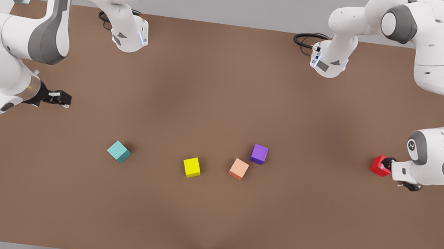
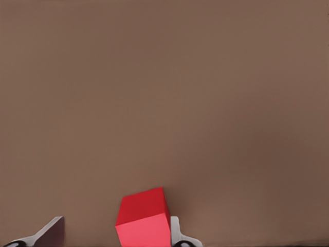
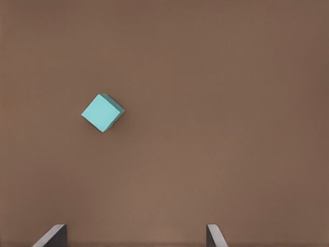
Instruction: Pick up red wooden cube and pass to hand red wooden cube and place in blue wooden cube
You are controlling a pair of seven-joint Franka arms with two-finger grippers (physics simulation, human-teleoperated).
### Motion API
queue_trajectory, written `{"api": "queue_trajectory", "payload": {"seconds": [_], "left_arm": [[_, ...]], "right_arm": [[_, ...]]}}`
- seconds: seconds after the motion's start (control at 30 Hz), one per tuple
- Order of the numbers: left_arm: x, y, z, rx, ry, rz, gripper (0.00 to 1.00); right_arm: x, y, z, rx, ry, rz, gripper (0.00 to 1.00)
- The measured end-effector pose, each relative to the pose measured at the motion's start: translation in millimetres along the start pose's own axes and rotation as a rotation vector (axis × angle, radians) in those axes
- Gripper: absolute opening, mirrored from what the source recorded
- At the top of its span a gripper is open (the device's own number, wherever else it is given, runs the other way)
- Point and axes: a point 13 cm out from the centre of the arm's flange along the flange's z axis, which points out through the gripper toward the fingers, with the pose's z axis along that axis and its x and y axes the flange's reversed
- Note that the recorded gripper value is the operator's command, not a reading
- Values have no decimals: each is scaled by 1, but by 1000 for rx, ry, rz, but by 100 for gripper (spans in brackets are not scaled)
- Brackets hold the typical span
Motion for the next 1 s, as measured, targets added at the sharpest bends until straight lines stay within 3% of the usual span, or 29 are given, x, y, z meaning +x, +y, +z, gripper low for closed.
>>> {"api": "queue_trajectory", "payload": {"seconds": [0.23,1.0], "left_arm": [[18,-9,56,7,0,103,100],[50,-8,67,51,43,-234,100]], "right_arm": [[1,-1,1,-1,2,-3,100],[1,2,4,-14,10,-22,100]]}}
